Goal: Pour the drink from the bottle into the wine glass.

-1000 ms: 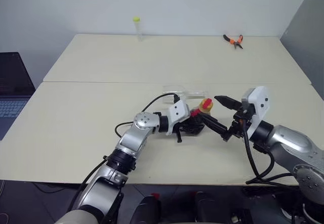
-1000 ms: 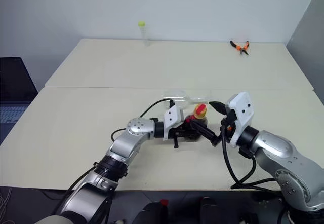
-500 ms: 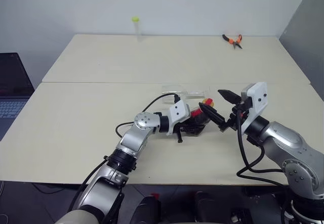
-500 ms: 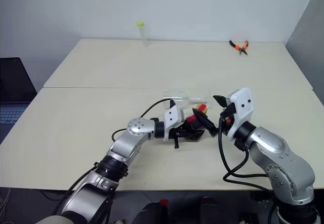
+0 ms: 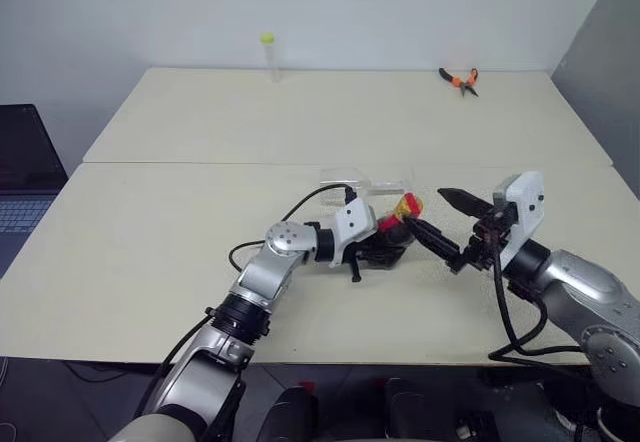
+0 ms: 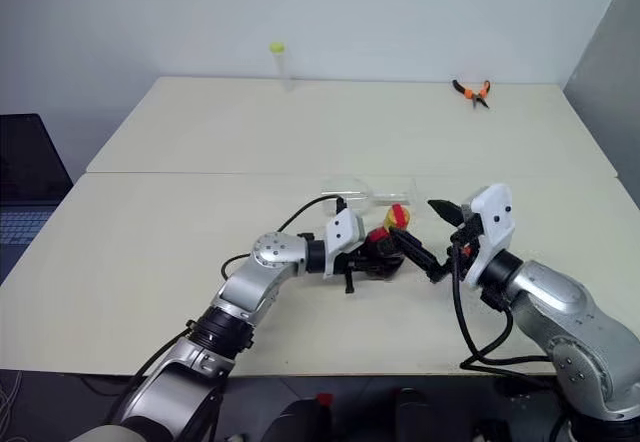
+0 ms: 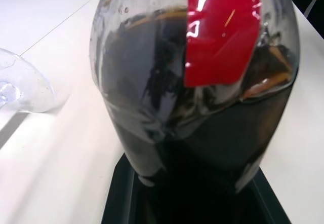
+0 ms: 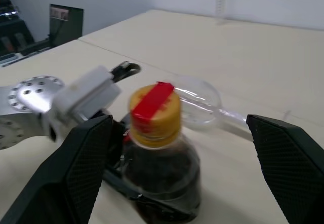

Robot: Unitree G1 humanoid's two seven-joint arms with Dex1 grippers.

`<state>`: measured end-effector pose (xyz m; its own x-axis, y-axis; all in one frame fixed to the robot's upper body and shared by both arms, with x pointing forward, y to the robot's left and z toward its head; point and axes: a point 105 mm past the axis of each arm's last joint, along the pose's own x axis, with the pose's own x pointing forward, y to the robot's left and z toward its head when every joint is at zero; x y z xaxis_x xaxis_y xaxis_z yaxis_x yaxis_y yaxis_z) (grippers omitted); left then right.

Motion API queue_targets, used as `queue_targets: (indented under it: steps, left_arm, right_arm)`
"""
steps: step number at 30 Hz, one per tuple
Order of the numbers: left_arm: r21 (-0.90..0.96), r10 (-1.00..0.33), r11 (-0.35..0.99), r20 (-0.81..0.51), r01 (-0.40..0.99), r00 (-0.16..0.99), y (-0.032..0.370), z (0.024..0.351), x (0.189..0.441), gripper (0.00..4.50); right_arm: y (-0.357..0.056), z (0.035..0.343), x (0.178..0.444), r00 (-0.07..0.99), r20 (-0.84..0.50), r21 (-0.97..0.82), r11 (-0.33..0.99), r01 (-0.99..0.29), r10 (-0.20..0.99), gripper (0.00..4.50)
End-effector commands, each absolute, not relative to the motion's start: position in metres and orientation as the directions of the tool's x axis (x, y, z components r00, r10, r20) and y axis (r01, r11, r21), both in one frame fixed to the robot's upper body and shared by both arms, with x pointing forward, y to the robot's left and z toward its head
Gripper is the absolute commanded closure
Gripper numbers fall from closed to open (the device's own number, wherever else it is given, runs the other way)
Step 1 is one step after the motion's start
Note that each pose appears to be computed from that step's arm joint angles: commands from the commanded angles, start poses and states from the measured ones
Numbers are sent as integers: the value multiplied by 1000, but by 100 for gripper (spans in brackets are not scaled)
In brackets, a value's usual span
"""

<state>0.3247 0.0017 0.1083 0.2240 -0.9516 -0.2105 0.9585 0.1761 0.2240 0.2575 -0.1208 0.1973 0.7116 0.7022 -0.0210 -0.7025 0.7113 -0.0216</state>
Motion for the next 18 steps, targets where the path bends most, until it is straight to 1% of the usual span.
queue_targets:
  steps: [1, 3, 10, 15, 16, 17, 18]
  left_arm:
    - [284, -964, 163, -157, 945, 213, -3, 127, 324, 381]
    - [284, -964, 163, -157, 945, 214, -3, 127, 324, 381]
    - [284, -965, 161, -157, 945, 212, -4, 128, 324, 381]
    - [284, -964, 164, -157, 945, 215, -3, 127, 324, 381]
    - [284, -964, 165, -158, 944, 216, -3, 127, 324, 381]
    - [284, -963, 165, -158, 944, 216, -2, 127, 324, 381]
    - [284, -963, 166, -159, 944, 217, -2, 127, 324, 381]
  right_arm:
    - [-109, 208, 240, 638, -6, -31, 637, -770, 770, 0]
    - [-107, 208, 238, 633, -16, -33, 632, -774, 774, 0]
    - [-106, 208, 258, 712, 5, -68, 711, -700, 702, 0]
    - [-105, 207, 265, 727, 36, -56, 727, -684, 686, 0]
    - [-105, 207, 266, 727, 41, -53, 728, -684, 686, 28]
    - [-105, 207, 266, 727, 45, -48, 728, -683, 685, 38]
    - [-105, 207, 267, 727, 49, -43, 728, -684, 685, 60]
